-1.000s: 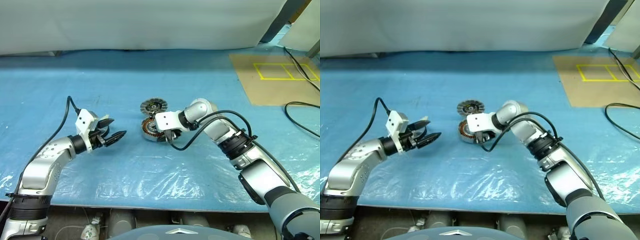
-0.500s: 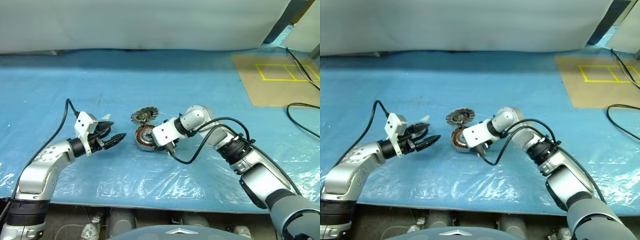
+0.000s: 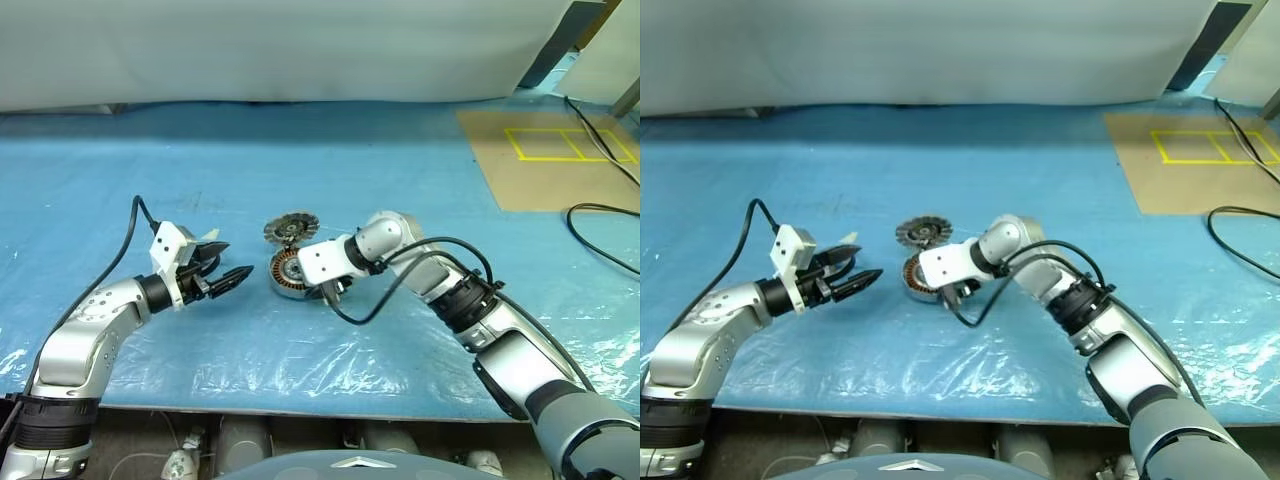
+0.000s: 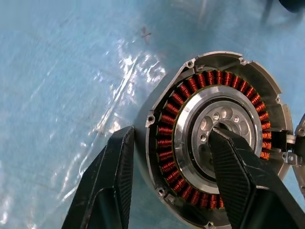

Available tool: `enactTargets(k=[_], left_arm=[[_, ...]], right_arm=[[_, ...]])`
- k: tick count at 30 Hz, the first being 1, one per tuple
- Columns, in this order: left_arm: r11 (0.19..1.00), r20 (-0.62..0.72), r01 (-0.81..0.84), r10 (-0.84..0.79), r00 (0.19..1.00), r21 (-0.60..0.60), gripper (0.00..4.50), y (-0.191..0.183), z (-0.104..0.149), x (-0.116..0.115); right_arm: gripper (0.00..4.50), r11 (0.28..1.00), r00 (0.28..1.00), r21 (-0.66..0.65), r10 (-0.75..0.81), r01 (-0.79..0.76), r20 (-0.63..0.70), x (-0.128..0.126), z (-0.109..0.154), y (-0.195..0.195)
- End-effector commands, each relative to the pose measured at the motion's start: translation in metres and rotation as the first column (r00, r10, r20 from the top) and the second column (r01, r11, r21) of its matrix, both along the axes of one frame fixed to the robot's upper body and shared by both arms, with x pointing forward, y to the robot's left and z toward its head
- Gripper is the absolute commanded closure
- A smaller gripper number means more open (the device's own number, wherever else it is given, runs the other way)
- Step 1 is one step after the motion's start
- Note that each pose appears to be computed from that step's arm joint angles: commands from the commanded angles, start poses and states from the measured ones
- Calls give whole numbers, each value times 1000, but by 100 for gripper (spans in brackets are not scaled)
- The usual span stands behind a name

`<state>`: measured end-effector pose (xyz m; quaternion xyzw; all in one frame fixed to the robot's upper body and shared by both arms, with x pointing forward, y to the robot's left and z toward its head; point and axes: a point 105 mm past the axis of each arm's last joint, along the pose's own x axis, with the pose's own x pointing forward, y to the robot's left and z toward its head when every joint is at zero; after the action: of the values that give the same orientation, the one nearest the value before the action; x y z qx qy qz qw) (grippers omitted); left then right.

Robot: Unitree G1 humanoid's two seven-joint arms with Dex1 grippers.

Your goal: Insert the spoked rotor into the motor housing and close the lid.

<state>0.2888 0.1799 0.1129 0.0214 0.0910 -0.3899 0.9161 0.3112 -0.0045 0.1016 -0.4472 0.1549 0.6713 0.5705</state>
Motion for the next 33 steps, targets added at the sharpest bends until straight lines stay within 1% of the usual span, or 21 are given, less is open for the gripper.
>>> enactTargets(k=[1, 5, 7, 13, 15, 16, 17, 19, 21, 26, 29, 33], left_arm=[[1000, 31, 25, -25, 999, 0, 45, -6, 7, 0], [1000, 33, 27, -27, 999, -8, 45, -9, 6, 2], [1000, 35, 25, -25, 999, -9, 45, -9, 6, 3], [1000, 39, 24, -24, 999, -10, 45, -9, 5, 4], [1000, 41, 23, -23, 999, -11, 45, -9, 5, 5], [1000, 41, 23, -22, 999, -12, 45, -9, 5, 5], [1000, 42, 23, -23, 999, -11, 45, -9, 5, 5], [1000, 43, 24, -24, 999, -10, 45, -9, 5, 5], [1000, 44, 25, -25, 999, -9, 45, -9, 6, 6], [1000, 45, 24, -24, 999, -9, 45, -9, 6, 5], [1000, 43, 22, -22, 999, -9, 45, -8, 6, 5], [1000, 37, 26, -25, 999, -12, 45, -8, 5, 5]], right_arm=[[250, 992, 985, -92, -103, 91, -139, -6, -7, -3], [250, 986, 987, -149, -99, 80, -123, -10, -2, -6], [250, 982, 990, -174, -91, 70, -112, -13, -4, -9], [250, 977, 989, -198, -103, 80, -107, -16, -13, -15], [177, 978, 989, -189, -109, 89, -97, -15, -13, -14], [152, 978, 989, -187, -111, 92, -95, -14, -13, -14], [110, 976, 986, -192, -126, 104, -109, -13, -12, -14], [51, 974, 980, -194, -149, 122, -132, -12, -8, -15], [51, 972, 976, -188, -165, 137, -140, -9, -1, -14], [51, 981, 972, -121, -172, 154, -159, -9, 33, -12], [51, 981, 955, -87, -189, 174, -228, -16, 50, -20], [51, 983, 929, -40, -184, 181, -320, -29, 66, -31]])
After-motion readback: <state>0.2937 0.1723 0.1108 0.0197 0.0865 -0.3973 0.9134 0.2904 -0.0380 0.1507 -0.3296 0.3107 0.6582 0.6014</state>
